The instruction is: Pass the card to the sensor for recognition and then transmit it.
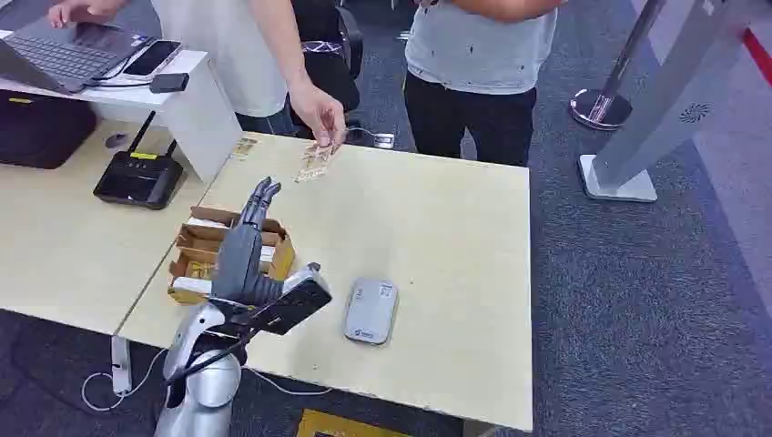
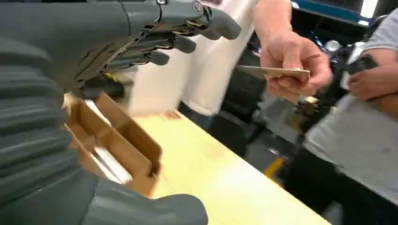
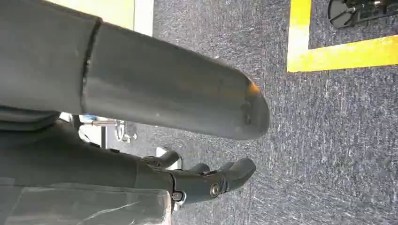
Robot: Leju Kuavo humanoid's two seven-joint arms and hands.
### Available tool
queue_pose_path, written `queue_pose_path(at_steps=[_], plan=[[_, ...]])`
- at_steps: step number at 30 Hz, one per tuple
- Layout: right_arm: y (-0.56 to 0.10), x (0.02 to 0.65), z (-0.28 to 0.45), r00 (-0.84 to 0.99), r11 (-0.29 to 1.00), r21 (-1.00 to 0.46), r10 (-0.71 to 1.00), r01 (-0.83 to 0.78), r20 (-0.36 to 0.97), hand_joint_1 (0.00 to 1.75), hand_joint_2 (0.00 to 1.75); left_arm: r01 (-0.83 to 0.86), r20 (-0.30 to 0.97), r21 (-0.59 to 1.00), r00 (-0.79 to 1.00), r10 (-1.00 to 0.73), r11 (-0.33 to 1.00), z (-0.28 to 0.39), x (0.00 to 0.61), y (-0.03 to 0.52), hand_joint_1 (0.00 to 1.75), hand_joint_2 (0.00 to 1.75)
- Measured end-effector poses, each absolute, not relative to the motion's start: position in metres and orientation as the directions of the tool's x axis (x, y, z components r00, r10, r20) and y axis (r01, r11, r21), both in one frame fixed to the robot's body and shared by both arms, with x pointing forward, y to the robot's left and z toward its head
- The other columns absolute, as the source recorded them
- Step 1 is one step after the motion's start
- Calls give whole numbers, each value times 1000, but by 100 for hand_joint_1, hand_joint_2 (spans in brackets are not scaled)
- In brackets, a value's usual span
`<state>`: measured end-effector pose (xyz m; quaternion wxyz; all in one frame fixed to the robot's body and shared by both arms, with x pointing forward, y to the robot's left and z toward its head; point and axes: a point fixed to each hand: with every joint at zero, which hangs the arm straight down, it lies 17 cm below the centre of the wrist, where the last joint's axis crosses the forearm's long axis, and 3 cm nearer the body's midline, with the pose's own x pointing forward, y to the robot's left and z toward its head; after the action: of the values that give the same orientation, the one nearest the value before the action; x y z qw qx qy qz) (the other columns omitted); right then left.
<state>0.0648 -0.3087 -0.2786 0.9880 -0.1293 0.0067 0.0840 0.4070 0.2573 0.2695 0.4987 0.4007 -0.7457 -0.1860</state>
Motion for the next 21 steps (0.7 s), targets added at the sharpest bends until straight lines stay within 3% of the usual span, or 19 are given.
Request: queue_pose_path(at_steps=[4, 10, 21], plan=[[-309, 65, -279, 985, 952, -254, 167, -170, -33, 0, 0, -447, 523, 731, -118, -844, 516, 275, 411, 267, 0, 175], [-308, 66, -279, 983, 950, -252, 181, -183, -30, 0, 0, -496, 247, 851, 93, -964, 171, 287, 420, 300, 0, 175], [-307, 68, -278, 979, 946, -252, 202, -202, -27, 0, 0, -475, 161, 876, 117, -980, 87, 283, 431, 300, 0, 175]])
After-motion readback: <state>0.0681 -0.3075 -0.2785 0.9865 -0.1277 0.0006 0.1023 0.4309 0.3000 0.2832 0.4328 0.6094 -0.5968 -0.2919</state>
